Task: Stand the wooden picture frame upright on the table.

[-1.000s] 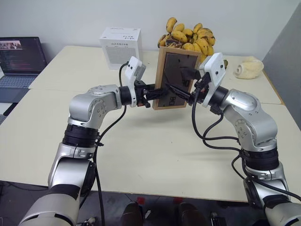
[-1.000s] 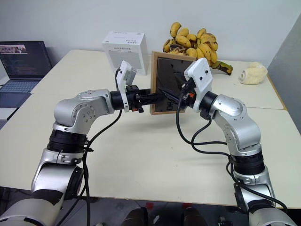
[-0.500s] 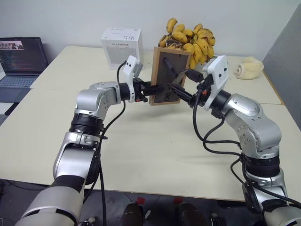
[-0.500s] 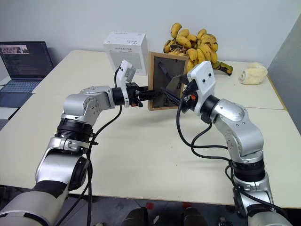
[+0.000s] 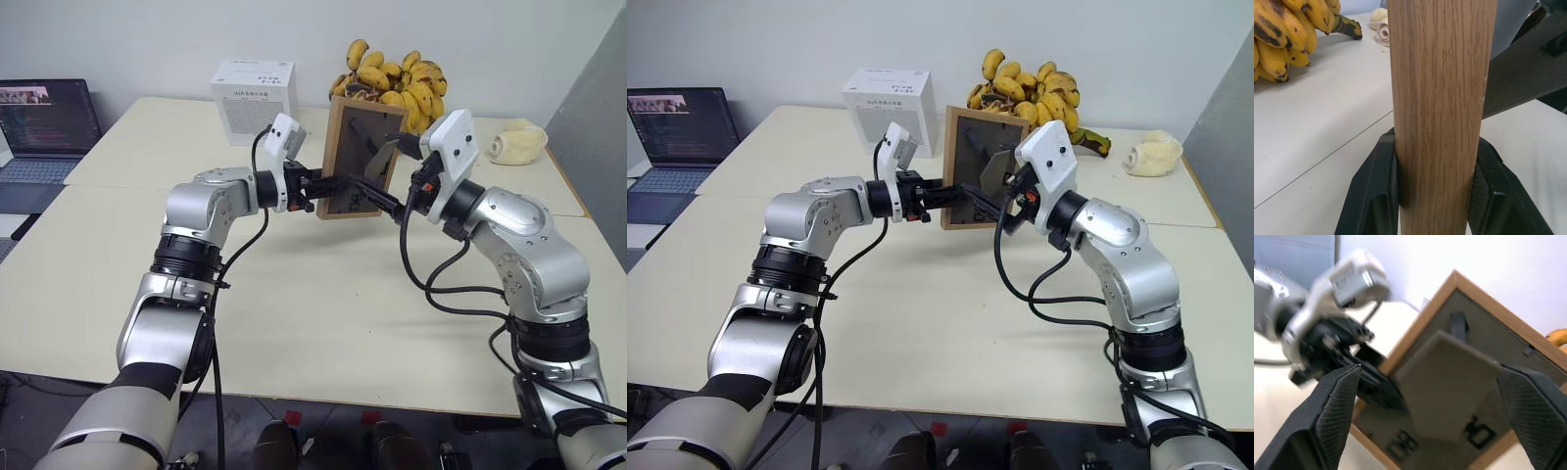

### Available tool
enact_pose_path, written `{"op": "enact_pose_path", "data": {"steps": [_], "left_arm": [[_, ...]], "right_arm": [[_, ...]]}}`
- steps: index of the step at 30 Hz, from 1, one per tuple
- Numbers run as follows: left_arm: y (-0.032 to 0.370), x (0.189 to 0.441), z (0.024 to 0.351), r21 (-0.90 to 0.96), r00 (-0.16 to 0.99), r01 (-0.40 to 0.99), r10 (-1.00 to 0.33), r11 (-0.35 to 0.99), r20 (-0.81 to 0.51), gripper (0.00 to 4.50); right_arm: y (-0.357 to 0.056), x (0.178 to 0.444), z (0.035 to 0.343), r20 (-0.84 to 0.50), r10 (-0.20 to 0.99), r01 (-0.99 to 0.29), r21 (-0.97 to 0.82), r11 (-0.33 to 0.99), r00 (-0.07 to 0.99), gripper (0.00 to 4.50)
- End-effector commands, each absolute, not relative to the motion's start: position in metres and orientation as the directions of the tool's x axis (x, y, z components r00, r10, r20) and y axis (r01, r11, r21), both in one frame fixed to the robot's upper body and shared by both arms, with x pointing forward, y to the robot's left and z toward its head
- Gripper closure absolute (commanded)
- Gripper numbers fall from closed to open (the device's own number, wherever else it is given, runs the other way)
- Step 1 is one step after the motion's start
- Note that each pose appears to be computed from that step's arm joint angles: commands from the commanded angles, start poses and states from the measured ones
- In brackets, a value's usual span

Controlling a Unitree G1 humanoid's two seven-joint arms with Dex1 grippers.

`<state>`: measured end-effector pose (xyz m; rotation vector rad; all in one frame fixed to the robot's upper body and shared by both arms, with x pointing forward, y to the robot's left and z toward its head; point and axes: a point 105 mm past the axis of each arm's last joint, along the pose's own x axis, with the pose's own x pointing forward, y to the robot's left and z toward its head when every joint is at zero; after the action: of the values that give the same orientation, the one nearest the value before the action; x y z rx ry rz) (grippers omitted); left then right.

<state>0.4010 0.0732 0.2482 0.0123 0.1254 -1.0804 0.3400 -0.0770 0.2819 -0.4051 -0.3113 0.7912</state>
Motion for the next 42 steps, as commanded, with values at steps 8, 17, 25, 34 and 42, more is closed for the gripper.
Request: {"op": "enact_pose_path", "data": {"steps": [8,17,25,34,42], "left_arm": [[0.102,0.399,0.258,-0.055,0.52,0.847,-0.845,0.529,-0.121,3.2],[0.098,0.359,0.256,-0.412,0.38,0.81,-0.908,0.418,-0.176,3.2],[0.11,0.318,0.235,-0.573,0.282,0.729,-0.927,0.375,-0.248,3.2],[0.102,0.31,0.242,-0.583,0.255,0.734,-0.937,0.349,-0.24,3.2],[0.097,0.307,0.252,-0.583,0.245,0.738,-0.94,0.341,-0.239,3.2]], "right_arm": [[-0.122,0.321,0.239,-0.137,0.725,-0.503,-0.805,0.316,0.675,0.04],[-0.141,0.326,0.207,-0.055,0.798,0.168,-0.967,-0.193,0.6,0.04],[-0.14,0.332,0.211,0.147,0.863,0.413,-0.908,-0.076,0.482,0.04],[-0.116,0.343,0.218,0.228,0.9,0.504,-0.864,0.011,0.372,0.04],[-0.098,0.351,0.215,0.231,0.922,0.521,-0.853,0.038,0.31,0.04]]}}
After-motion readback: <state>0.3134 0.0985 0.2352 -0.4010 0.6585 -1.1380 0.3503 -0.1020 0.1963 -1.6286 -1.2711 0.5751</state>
